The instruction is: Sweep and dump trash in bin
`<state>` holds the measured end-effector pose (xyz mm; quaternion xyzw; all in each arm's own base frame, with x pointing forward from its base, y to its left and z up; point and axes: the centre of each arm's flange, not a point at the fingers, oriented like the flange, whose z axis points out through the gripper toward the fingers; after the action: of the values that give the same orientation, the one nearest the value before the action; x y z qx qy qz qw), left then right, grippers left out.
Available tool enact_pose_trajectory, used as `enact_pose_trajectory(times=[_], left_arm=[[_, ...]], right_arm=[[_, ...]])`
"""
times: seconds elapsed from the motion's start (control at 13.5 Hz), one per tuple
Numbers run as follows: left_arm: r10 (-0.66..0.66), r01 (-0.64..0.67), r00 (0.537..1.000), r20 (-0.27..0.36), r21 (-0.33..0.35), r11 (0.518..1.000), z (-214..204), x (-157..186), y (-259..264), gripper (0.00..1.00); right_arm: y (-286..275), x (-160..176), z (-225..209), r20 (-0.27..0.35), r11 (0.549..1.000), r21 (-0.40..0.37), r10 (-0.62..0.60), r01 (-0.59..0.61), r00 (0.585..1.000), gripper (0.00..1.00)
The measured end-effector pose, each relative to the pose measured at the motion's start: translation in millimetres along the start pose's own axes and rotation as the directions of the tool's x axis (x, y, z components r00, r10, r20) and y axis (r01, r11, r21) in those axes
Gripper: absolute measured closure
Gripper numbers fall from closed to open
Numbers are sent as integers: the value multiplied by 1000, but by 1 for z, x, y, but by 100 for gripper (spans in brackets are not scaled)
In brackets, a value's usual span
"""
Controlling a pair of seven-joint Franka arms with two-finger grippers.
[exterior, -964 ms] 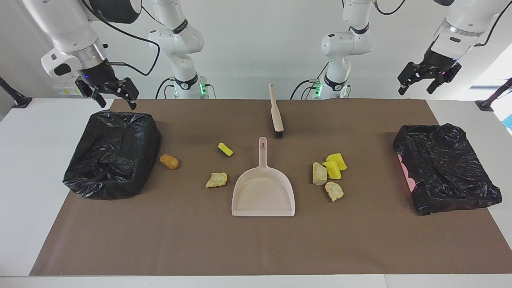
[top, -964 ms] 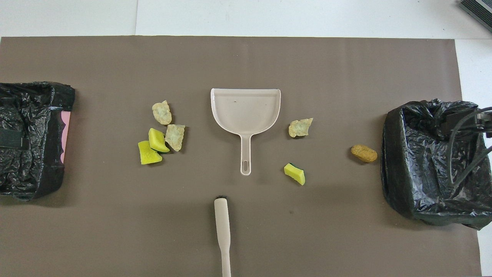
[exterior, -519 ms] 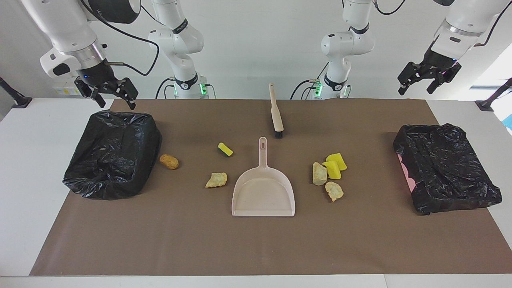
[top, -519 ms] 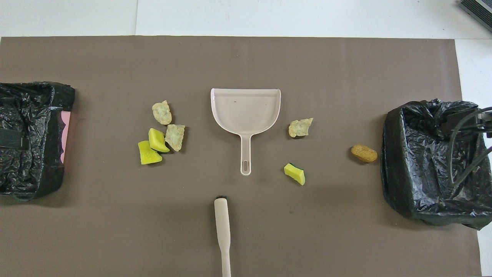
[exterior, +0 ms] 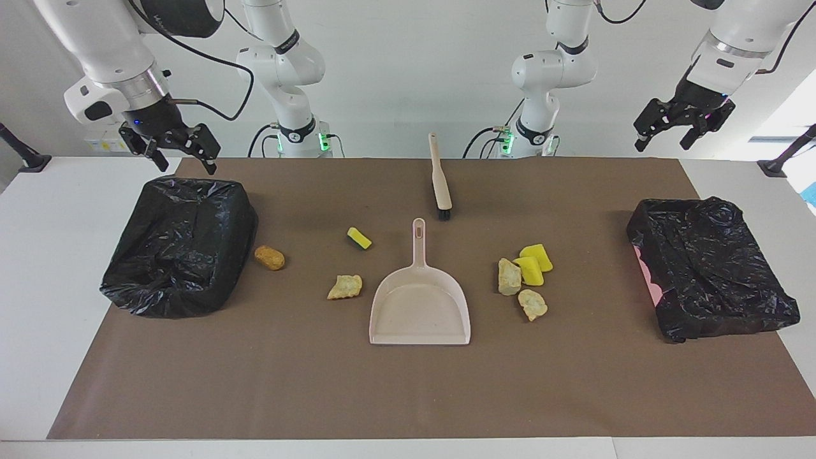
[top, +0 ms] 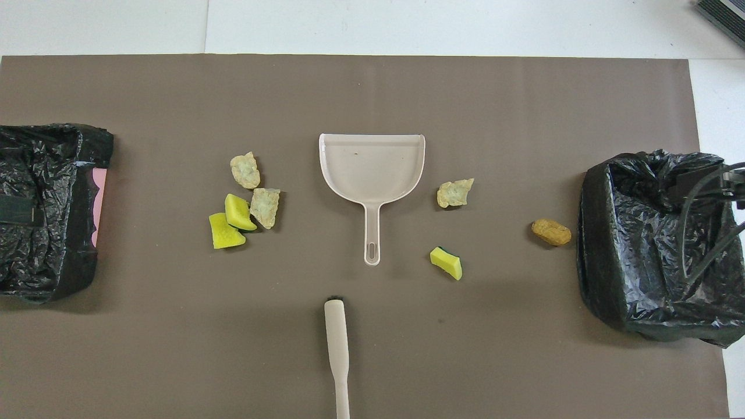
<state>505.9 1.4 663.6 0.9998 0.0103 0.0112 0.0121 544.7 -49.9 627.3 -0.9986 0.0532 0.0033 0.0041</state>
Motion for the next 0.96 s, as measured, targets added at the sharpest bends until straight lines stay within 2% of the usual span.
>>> enact_pose_trajectory(times=[0.59,0.96], left_arm=[[0,0,1000,0,0,1000,0,0,0,0],[0,0,1000,0,0,1000,0,0,0,0]], right_arm=[[-12,-1,5,12,1000,-1,-23,23,1000,0],[-55,8,41,11,999,-2,-52,52,999,0]])
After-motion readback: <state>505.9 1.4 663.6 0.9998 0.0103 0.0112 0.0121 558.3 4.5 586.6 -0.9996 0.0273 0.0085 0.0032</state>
